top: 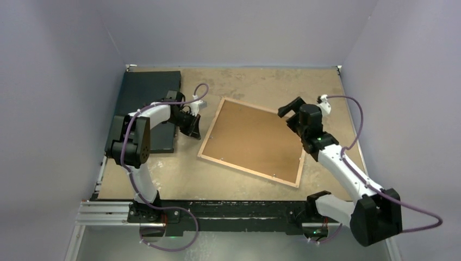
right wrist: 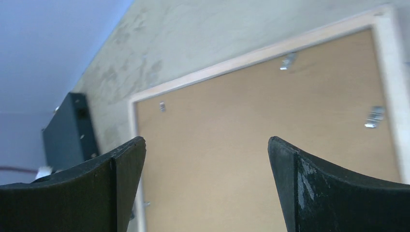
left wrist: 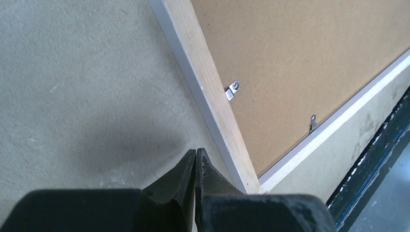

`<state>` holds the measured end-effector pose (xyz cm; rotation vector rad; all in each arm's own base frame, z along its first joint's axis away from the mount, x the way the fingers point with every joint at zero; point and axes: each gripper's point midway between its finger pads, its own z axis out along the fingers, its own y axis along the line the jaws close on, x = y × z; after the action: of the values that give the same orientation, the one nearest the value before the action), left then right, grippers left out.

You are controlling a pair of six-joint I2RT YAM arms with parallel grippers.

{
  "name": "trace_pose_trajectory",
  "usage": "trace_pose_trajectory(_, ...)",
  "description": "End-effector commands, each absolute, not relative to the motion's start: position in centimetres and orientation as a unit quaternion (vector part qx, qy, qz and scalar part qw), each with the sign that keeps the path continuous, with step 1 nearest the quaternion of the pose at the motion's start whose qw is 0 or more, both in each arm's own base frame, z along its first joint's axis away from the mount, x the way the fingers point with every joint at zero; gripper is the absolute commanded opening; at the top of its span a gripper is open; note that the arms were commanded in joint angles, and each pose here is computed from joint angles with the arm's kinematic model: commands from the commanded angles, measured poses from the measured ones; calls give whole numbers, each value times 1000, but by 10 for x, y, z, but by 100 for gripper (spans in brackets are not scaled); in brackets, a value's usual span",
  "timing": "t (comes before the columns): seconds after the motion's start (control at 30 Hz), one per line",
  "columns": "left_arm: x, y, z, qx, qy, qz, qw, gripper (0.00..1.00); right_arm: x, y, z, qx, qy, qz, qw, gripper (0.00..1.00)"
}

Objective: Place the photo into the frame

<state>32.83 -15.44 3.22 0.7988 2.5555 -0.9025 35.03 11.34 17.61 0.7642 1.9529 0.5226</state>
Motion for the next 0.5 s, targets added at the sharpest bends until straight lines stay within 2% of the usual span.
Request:
trace_pose_trajectory(0.0, 332, -153, 43, 307, 883, -302, 188, 0, 338, 103, 160, 289, 814, 211, 458, 99)
trace_pose_trajectory(0.23, 331, -168, 59, 288, 871, -348, 192, 0, 315, 269, 130, 158, 862, 316, 364, 95)
trace_pose_trajectory(0.47, 321, -172, 67, 292, 863, -372, 179, 0, 305, 368, 119, 101, 860, 389, 313, 90)
